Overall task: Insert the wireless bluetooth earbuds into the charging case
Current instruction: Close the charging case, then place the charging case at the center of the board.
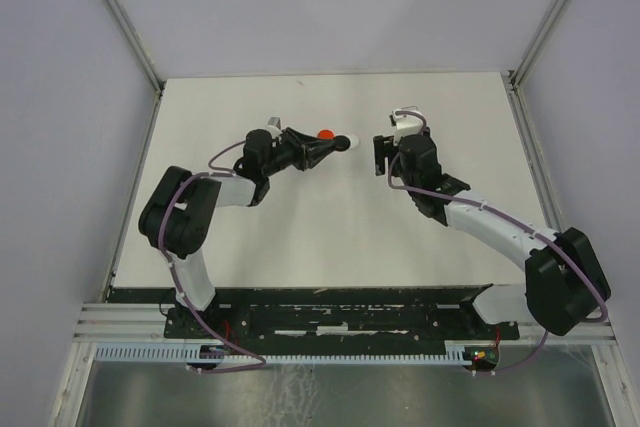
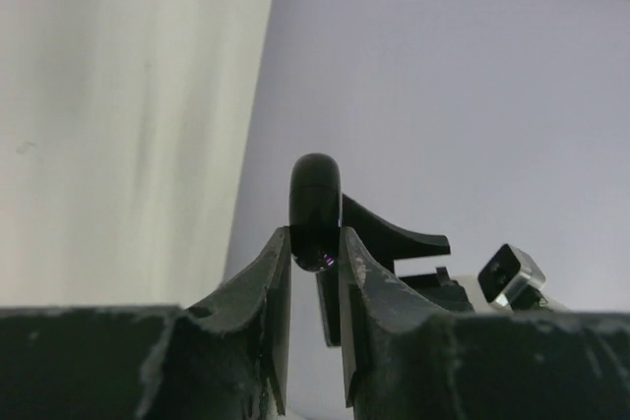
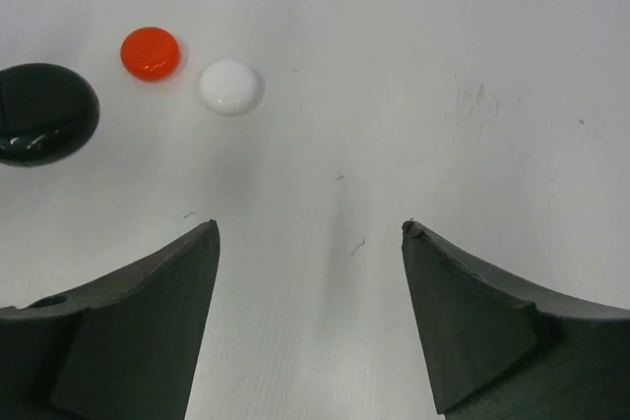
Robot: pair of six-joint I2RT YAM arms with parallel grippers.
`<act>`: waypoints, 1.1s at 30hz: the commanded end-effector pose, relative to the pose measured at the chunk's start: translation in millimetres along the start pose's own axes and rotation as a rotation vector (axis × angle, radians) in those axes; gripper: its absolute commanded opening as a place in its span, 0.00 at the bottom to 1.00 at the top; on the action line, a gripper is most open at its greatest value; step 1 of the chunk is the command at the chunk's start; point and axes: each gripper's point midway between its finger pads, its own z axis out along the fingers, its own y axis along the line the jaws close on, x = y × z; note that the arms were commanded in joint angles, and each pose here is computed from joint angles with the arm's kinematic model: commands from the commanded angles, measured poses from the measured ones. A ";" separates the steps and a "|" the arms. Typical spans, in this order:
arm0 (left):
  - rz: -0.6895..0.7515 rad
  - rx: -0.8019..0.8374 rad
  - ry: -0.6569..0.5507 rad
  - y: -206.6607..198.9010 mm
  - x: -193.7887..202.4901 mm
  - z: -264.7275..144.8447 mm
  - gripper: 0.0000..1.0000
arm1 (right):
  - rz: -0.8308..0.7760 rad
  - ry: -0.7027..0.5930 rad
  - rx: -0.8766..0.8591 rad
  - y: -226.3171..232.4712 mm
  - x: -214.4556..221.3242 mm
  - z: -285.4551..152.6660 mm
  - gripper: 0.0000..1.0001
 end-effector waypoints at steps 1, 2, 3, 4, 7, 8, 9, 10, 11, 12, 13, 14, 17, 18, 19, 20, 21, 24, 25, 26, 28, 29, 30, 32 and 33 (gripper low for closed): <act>0.162 -0.075 -0.025 21.9 -16.1 -9.8 0.03 | 0.122 0.074 -0.005 -1.8 -9.3 -24.7 0.87; 0.176 -0.095 -0.029 29.4 -19.0 -10.3 0.03 | 0.124 0.093 -0.022 0.5 -8.7 -28.0 0.92; 0.189 -0.105 -0.029 35.0 -19.8 -10.0 0.03 | 0.123 0.109 -0.037 2.8 -8.2 -31.0 0.95; 0.201 -0.116 -0.027 40.5 -20.7 -9.4 0.03 | 0.122 0.117 -0.050 4.3 -8.5 -34.2 0.98; 0.227 -0.131 -0.031 53.6 -24.1 -7.2 0.03 | 0.128 0.102 -0.058 3.2 -11.0 -39.4 1.00; 0.236 -0.144 -0.035 59.6 -25.5 -6.4 0.03 | 0.127 0.098 -0.059 3.0 -11.8 -40.1 0.99; 0.245 -0.157 -0.039 64.8 -27.6 -5.6 0.03 | 0.125 0.100 -0.059 2.6 -11.3 -40.2 1.00; 0.252 -0.166 -0.043 69.5 -29.0 -4.7 0.03 | 0.123 0.100 -0.057 2.6 -10.9 -40.0 0.99; 0.258 -0.174 -0.049 73.5 -31.2 -4.1 0.03 | 0.122 0.103 -0.056 2.6 -10.5 -39.4 0.99; 0.262 -0.185 -0.059 78.0 -34.0 -4.1 0.03 | 0.120 0.107 -0.055 2.7 -9.6 -39.0 0.99; 0.267 -0.194 -0.068 81.6 -36.2 -3.9 0.03 | 0.120 0.110 -0.056 3.1 -9.2 -38.7 1.00; 0.273 -0.200 -0.079 84.5 -38.2 -4.1 0.03 | 0.120 0.112 -0.057 3.4 -8.3 -38.5 1.00; 0.294 -0.216 -0.116 89.6 -45.0 -4.9 0.03 | 0.124 0.112 -0.066 5.3 -6.4 -37.3 1.00; 0.300 -0.220 -0.126 90.2 -46.7 -5.2 0.03 | 0.124 0.112 -0.067 5.9 -6.2 -37.0 1.00; 0.306 -0.227 -0.133 92.0 -48.3 -5.4 0.03 | 0.124 0.113 -0.069 6.1 -5.6 -36.5 0.99; 0.308 -0.234 -0.136 94.0 -49.0 -5.6 0.03 | 0.122 0.114 -0.071 6.6 -5.2 -36.2 1.00; 0.310 -0.238 -0.137 95.4 -49.4 -5.3 0.03 | 0.123 0.116 -0.072 6.8 -4.5 -36.1 1.00; 0.312 -0.251 -0.138 100.7 -50.5 -4.0 0.03 | 0.122 0.119 -0.076 8.0 -3.7 -35.0 1.00; 0.313 -0.254 -0.139 102.3 -51.1 -3.9 0.03 | 0.122 0.119 -0.077 8.4 -3.9 -34.9 1.00; 0.315 -0.258 -0.138 103.8 -50.7 -3.3 0.03 | 0.122 0.121 -0.078 8.5 -3.2 -34.7 1.00; 0.323 -0.266 -0.141 105.9 -51.2 -2.4 0.03 | 0.122 0.123 -0.082 9.7 -3.0 -34.7 1.00; 0.330 -0.271 -0.140 107.1 -51.3 -1.8 0.03 | 0.121 0.126 -0.082 9.4 -2.3 -34.5 1.00; 0.333 -0.276 -0.139 108.4 -51.2 -1.0 0.03 | 0.119 0.127 -0.084 9.8 -2.6 -34.8 1.00; 0.339 -0.281 -0.139 109.5 -51.8 0.3 0.05 | 0.120 0.132 -0.087 10.5 -1.6 -35.3 0.99; 0.338 -0.287 -0.139 111.6 -52.4 0.5 0.06 | 0.119 0.137 -0.087 10.4 -0.6 -35.3 0.99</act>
